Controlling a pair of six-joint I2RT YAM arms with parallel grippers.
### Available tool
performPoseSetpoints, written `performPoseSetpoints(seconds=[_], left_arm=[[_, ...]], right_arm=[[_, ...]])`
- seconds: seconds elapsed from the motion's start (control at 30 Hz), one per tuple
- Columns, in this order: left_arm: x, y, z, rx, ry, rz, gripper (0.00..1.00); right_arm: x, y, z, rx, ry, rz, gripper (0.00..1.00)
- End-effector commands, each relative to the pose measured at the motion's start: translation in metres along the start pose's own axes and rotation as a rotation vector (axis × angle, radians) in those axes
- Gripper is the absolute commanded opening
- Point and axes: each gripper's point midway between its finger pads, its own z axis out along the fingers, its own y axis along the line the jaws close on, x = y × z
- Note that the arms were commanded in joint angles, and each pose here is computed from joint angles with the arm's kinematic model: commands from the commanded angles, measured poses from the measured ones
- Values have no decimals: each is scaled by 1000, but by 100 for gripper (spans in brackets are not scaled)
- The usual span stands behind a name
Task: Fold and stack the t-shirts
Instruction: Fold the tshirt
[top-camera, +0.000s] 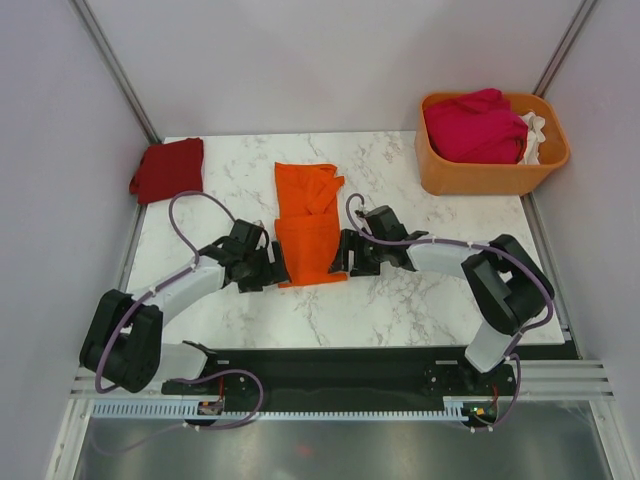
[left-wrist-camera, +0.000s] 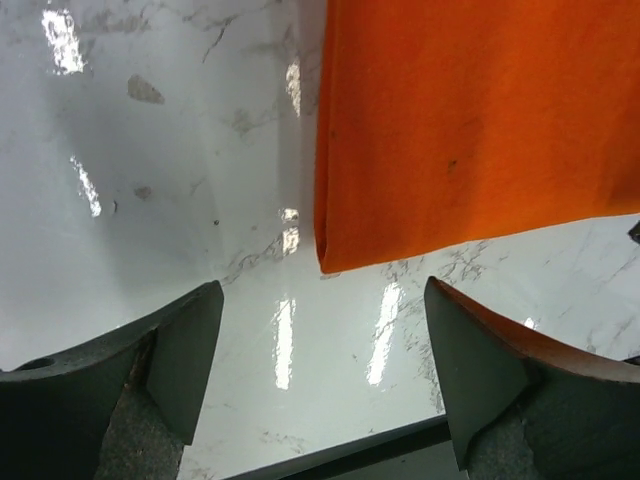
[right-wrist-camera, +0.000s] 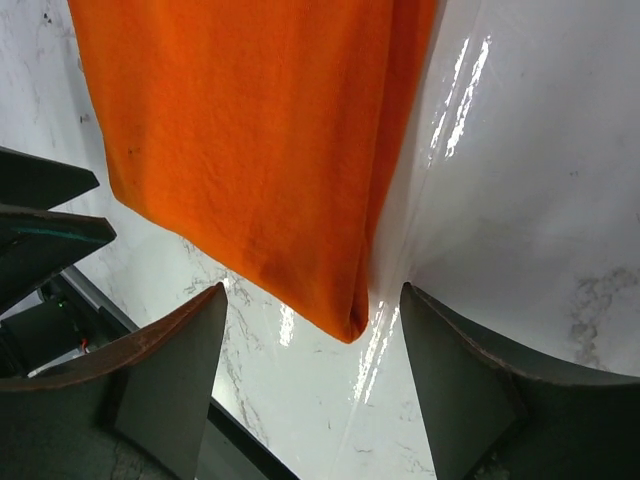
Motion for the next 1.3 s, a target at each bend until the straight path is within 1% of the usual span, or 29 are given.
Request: performPoseSetpoints(seconds=[0.0, 0.1, 0.17, 0.2, 0.27, 0.3, 0.33, 0.37, 0.4, 0.47, 0.5, 0.53, 0.57, 0.6, 0.63, 0.67, 0.83, 0.93, 1.0, 1.03, 1.07, 1.1, 1.13, 1.2, 1.27], left_arm=[[-19, -19, 6, 78, -74, -29, 88], [-17, -14, 16, 55, -68, -40, 85], [-12, -10, 23, 41, -49, -50, 79], [-12, -10, 26, 45, -48, -54, 70], [-6, -9, 31, 45, -23, -63, 60], [-5, -9, 32, 51, -23, -69, 45], [-4, -9, 33, 53, -21, -72, 42], [1, -7, 34, 52, -12, -75, 41], [0, -8, 35, 60, -21, -75, 41], [5, -5, 36, 62, -18, -76, 38], [5, -5, 37, 67, -20, -74, 31], [5, -6, 38, 73, -24, -78, 26], [6, -7, 38, 84, -18, -76, 20], [6, -9, 38, 92, -14, -77, 3], [7, -11, 39, 99, -8, -74, 2], [6, -13, 38, 105, -9, -72, 2], [10, -20, 28, 144, -9, -91, 2], [25, -24, 16, 184, 8, -107, 2], [33, -28, 2, 197, 12, -108, 2], [40, -26, 2, 181, 38, -113, 2], [40, -29, -8, 194, 24, -111, 2], [50, -28, -14, 173, 54, -113, 2], [51, -30, -22, 176, 49, -108, 2], [52, -37, -38, 206, 30, -112, 2], [58, -35, -50, 200, 47, -122, 2]], right_arm=[[2, -1, 10, -2, 12, -2, 78], [5, -4, 13, 1, 24, 3, 72], [9, -6, 15, 2, 33, 3, 67], [10, -7, 16, 1, 37, 6, 65], [15, -11, 18, 5, 52, 12, 58], [16, -12, 19, 3, 52, 13, 54], [16, -13, 20, 0, 47, 13, 51], [17, -13, 21, -2, 51, 12, 46], [18, -13, 21, -5, 49, 13, 45], [22, -15, 23, -7, 55, 18, 38], [23, -16, 24, -11, 58, 18, 33], [24, -16, 24, -14, 62, 21, 26], [26, -16, 25, -16, 66, 21, 12], [28, -16, 26, -18, 69, 20, 6], [30, -17, 26, -15, 74, 22, 1], [32, -16, 26, -17, 76, 19, 0], [43, -18, 21, -12, 82, 22, 0], [54, -19, 12, -7, 85, 29, 0], [63, -12, -3, -7, 79, 19, 0], [68, -14, -3, 4, 86, 16, 0], [71, -7, -12, 2, 79, 4, 0], [75, -7, -18, 12, 81, 10, 0], [79, -6, -23, 17, 79, 9, 0], [78, 3, -40, 18, 46, -6, 0], [77, 15, -58, 11, 11, -13, 0]])
